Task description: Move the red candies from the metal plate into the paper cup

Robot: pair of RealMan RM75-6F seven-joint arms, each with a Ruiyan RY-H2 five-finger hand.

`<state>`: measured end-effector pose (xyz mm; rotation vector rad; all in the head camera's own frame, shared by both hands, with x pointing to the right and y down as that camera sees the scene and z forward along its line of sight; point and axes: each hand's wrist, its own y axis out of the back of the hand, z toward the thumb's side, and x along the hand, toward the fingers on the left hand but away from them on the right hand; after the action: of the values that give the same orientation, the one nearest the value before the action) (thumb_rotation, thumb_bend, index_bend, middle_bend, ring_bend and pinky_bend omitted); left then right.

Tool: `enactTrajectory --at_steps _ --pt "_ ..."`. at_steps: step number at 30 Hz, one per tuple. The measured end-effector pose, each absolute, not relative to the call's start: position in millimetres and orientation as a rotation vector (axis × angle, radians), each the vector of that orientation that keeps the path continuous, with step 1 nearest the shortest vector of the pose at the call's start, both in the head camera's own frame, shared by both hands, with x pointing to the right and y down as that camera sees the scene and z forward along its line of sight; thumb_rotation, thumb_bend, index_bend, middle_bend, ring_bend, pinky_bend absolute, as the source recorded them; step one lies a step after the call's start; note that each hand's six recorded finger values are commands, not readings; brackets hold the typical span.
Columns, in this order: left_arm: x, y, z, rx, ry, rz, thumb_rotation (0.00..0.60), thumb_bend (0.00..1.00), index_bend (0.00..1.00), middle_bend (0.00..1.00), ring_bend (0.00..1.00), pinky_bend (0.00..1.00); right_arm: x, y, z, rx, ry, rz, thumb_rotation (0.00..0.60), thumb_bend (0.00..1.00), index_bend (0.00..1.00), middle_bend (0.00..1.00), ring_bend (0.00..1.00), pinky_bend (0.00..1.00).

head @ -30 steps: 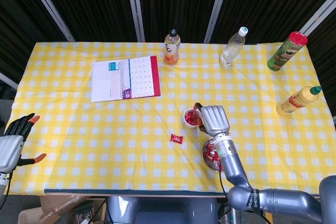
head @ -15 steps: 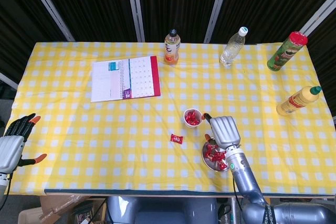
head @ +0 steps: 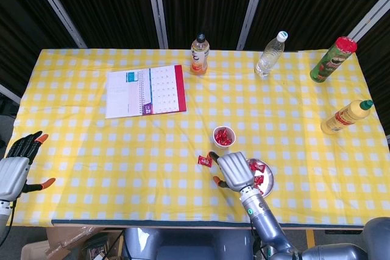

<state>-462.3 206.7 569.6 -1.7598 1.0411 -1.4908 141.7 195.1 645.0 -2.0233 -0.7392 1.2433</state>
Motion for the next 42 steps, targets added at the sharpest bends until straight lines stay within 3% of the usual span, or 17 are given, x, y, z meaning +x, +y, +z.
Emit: enactTrajectory --at_steps 23,42 --pt "-467 206 572 -1.778 1.052 -1.506 0.6 0.0 0.0 0.0 0.0 0.0 110 182 700 -1.996 -0.669 1.317 0.6 0.33 0.39 0.82 0.88 0.95" --pt "-466 207 572 -1.781 1.051 -1.511 0.6 0.0 0.0 0.0 0.0 0.0 114 181 720 -1.994 -0.671 1.362 0.6 0.33 0.45 0.82 0.88 0.95"
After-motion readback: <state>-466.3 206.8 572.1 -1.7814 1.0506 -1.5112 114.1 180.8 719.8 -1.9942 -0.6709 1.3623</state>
